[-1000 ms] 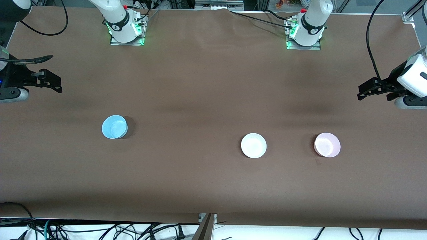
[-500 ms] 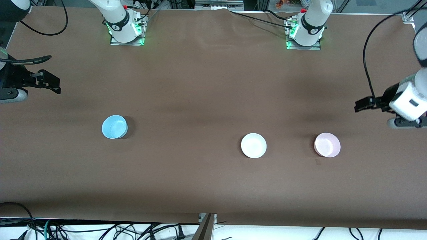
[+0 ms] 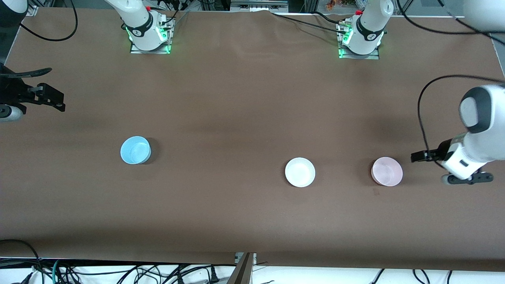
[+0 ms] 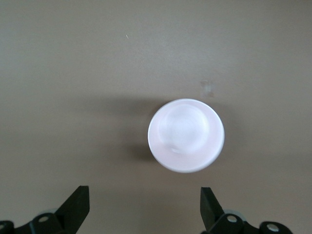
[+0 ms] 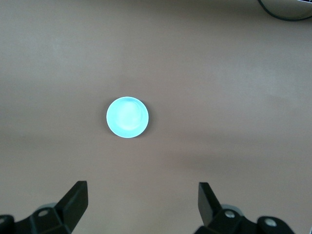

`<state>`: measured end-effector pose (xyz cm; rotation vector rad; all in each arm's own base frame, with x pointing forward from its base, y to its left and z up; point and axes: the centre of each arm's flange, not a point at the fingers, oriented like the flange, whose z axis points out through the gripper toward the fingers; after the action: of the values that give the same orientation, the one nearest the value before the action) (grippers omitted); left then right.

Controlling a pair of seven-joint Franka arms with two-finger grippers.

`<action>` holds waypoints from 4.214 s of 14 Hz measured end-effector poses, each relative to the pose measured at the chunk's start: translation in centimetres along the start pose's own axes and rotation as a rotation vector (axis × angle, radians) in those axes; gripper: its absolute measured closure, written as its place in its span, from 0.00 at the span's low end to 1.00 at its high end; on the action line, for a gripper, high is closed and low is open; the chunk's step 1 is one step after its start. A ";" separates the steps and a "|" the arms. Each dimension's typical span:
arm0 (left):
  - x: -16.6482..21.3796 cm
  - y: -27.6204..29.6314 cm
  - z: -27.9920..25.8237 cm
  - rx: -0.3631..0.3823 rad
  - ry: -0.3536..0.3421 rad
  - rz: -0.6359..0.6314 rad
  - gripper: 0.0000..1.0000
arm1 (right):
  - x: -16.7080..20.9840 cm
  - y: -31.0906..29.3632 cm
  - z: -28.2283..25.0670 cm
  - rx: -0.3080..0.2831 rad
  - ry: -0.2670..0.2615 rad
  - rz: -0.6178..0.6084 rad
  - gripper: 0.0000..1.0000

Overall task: Stack pink and blue bowls on white bowl
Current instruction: 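Lower the left gripper and grasp the pink bowl rim, then carry the pink bowl with the left gripper onto the white bowl, then release the pink bowl while the right gripper reaches the blue bowl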

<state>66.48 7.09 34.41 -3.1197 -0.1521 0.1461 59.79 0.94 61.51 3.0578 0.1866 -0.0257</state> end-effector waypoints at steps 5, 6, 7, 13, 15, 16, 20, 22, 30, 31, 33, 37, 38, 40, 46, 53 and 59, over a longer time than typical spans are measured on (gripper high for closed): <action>-0.6 -0.1 8.9 0.006 0.045 -0.001 0.02 | 0.0 0.0 0.0 0.000 0.000 0.000 0.00; -0.8 -0.1 10.0 0.007 0.045 -0.001 0.02 | 0.0 0.0 0.0 0.000 0.000 0.000 0.00; -1.0 -0.1 10.9 0.007 0.045 0.001 0.04 | 0.0 0.0 0.0 0.000 0.001 0.000 0.00; -1.7 -0.8 14.5 0.008 0.060 0.042 0.12 | 0.0 0.0 0.0 0.000 0.002 0.000 0.00; -1.7 -0.5 14.8 0.000 0.066 0.045 0.33 | 0.0 0.0 0.0 0.000 0.002 0.000 0.00; -1.6 -0.1 14.9 -0.004 0.068 0.049 0.44 | 0.0 0.0 0.0 0.000 0.002 0.000 0.00; -1.4 1.2 14.7 -0.013 0.081 0.067 0.86 | 0.0 0.0 0.0 0.000 0.003 0.001 0.00; -1.0 2.0 14.0 -0.023 0.097 0.075 0.96 | 0.0 0.1 0.0 -0.001 0.004 0.001 0.00; -1.1 11.0 6.4 -0.153 0.105 -0.081 0.97 | 0.8 -0.1 1.6 0.004 -0.024 -0.001 0.00; -1.6 12.9 5.3 -0.169 0.094 -0.108 0.97 | 0.9 -0.1 1.8 0.008 -0.027 -0.002 0.00; -2.9 17.2 3.8 -0.201 0.074 -0.168 0.97 | 1.2 -0.5 1.6 0.041 -0.003 -0.002 0.00; -5.4 24.7 3.5 -0.229 0.035 -0.246 0.97 | 1.5 -0.6 0.5 0.058 0.057 0.000 0.00; -5.8 25.8 3.7 -0.229 0.029 -0.258 0.97 | 1.5 -0.2 0.6 0.065 0.057 0.009 0.00; -6.5 27.8 4.5 -0.234 0.028 -0.287 0.97 | 1.8 1.1 1.5 0.076 0.043 0.029 0.00; -7.1 31.3 8.3 -0.267 0.044 -0.346 0.97 | 4.6 0.8 9.5 0.084 -0.023 0.030 0.00; -6.2 30.9 10.3 -0.291 0.078 -0.367 0.97 | 5.2 0.3 26.5 0.088 -0.045 0.048 0.00; -5.9 30.8 11.2 -0.302 0.092 -0.373 0.97 | 0.6 2.3 35.6 0.127 -0.077 0.139 0.00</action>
<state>62.55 -24.04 23.22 -3.3054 -0.8178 -0.0301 60.23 -4.11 26.18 3.1811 -0.0345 -0.1523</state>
